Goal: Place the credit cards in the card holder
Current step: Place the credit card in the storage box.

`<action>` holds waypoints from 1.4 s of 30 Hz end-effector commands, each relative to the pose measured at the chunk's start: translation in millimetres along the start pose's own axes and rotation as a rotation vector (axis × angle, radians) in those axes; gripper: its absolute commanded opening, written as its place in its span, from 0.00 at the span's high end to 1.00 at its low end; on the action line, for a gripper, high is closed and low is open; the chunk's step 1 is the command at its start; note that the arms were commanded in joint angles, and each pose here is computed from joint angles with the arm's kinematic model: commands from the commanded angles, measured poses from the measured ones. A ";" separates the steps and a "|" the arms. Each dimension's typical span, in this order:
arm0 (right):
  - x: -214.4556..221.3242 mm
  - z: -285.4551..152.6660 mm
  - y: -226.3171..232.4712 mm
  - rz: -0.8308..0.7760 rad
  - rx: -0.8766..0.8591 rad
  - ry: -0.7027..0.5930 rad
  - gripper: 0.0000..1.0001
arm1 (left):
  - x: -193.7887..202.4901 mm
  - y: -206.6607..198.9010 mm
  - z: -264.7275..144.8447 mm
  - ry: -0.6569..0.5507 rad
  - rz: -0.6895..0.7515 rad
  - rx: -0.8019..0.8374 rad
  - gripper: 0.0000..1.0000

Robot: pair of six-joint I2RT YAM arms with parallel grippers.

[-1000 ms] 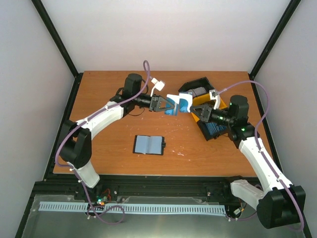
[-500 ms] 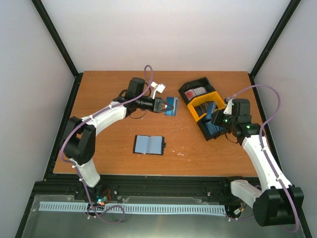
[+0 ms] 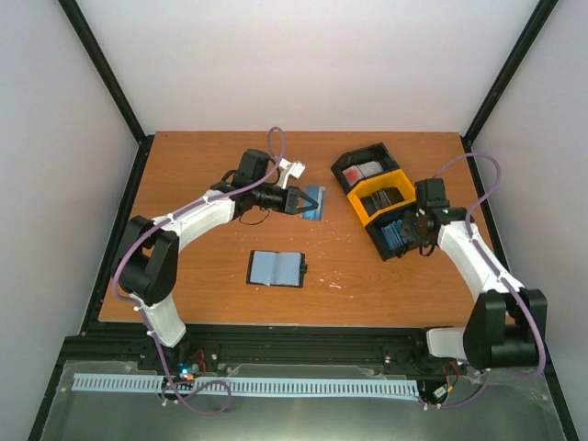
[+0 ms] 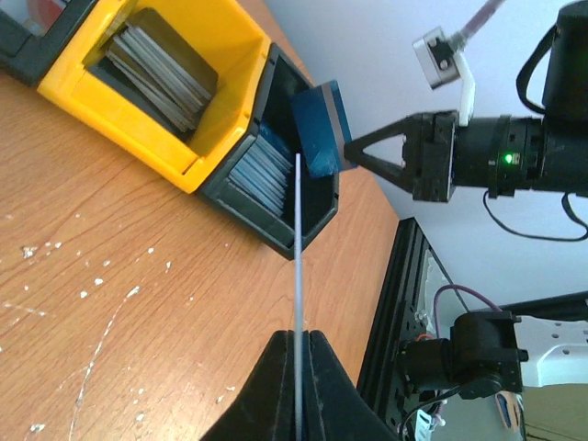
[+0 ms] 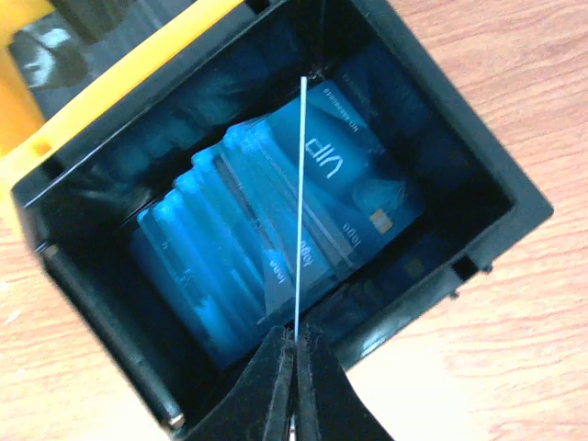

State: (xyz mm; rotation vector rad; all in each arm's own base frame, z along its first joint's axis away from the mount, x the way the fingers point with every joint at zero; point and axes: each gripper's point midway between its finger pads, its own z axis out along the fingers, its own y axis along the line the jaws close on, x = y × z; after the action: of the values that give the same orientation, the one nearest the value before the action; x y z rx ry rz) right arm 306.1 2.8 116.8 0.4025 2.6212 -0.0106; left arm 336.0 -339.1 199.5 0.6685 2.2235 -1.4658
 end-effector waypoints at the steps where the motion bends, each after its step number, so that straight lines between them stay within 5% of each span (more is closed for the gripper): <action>1: -17.0 11.1 -11.1 -0.034 0.109 -0.011 0.97 | 4.4 -0.6 -5.8 0.008 0.019 -0.030 0.99; 21: -2.7 65.7 -3.7 -0.317 0.363 0.132 0.96 | 20.7 8.6 -17.4 0.009 -0.022 -0.113 0.99; 32: -17.5 40.9 4.2 -0.298 0.409 0.066 0.62 | 32.8 9.6 -26.4 0.011 -0.040 -0.138 0.99; 37: -23.8 16.2 27.8 -0.249 0.255 0.014 0.56 | 37.8 13.2 -32.3 0.004 -0.051 -0.168 0.99; 42: -17.2 -19.3 99.6 -0.212 -0.217 -0.049 0.46 | 48.3 20.2 -39.8 -0.002 -0.084 -0.191 0.99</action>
State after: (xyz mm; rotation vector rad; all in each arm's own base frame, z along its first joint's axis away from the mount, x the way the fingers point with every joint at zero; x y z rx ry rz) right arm 338.1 31.6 117.9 0.1367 2.6706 -0.3065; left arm 308.6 -298.3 170.2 0.5549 2.3735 -1.2965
